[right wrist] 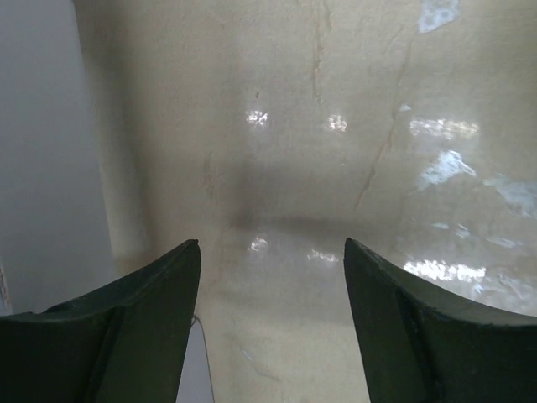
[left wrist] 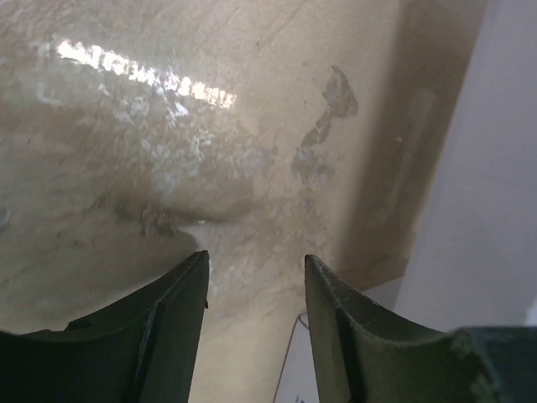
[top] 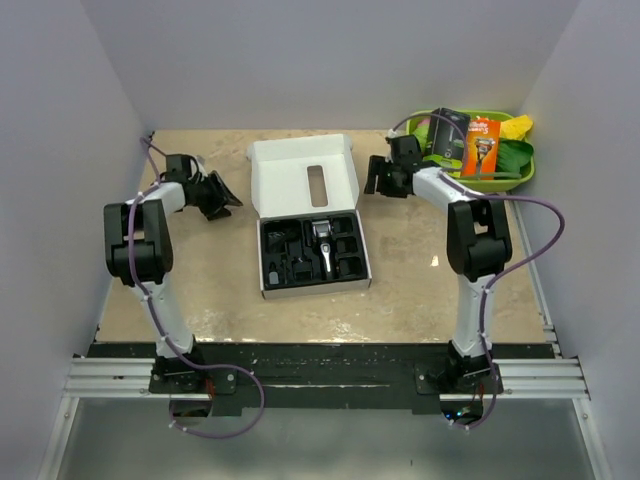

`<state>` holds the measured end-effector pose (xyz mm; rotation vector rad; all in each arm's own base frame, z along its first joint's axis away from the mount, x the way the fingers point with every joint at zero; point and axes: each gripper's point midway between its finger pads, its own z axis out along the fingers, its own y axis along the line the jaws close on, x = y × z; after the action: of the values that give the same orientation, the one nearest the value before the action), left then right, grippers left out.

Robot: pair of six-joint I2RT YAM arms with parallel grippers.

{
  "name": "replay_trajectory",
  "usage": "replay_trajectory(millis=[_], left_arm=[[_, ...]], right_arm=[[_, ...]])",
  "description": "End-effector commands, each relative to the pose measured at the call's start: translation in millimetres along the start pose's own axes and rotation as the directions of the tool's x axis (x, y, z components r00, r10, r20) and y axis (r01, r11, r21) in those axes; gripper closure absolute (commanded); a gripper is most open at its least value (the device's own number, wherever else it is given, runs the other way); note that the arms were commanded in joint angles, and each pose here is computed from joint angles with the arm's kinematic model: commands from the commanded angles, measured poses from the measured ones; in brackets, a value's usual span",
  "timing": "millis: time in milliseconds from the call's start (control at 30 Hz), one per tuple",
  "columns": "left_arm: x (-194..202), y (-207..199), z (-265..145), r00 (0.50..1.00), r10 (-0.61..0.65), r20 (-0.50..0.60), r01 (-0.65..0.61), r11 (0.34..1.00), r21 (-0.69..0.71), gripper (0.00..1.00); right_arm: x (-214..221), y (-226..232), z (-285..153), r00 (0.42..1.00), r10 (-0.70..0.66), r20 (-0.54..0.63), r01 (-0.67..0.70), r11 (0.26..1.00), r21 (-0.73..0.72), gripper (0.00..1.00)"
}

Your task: Sort the hair-cutting tools

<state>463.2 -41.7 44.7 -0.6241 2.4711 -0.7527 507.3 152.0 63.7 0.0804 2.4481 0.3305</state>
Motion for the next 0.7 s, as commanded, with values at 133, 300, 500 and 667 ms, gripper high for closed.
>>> replay_trajectory(millis=[133,300,500,667], left_arm=[[-21.7,-15.6,27.8,1.0,0.001,-0.002,-0.001,0.992,0.126,0.63],[-14.6,-12.3,48.7,0.999,-0.022,-0.042,0.029,0.986,0.163,0.81],[-2.7,-30.3,70.5,0.993,-0.02,-0.119,0.051,0.962,0.269,0.97],[-5.2,-50.4,77.5,0.993,-0.018,-0.116,0.062,0.919,0.389,1.0]], right_arm=[[-29.7,33.1,21.0,0.998,0.012,0.06,-0.001,0.985,-0.172,0.71],[-25.5,34.6,36.7,0.999,0.017,0.043,-0.009,0.981,-0.193,1.0],[-15.8,47.5,50.0,0.999,0.048,0.019,-0.039,0.944,-0.327,1.0],[-17.7,70.2,44.7,0.998,0.067,0.018,-0.047,0.845,-0.533,1.0]])
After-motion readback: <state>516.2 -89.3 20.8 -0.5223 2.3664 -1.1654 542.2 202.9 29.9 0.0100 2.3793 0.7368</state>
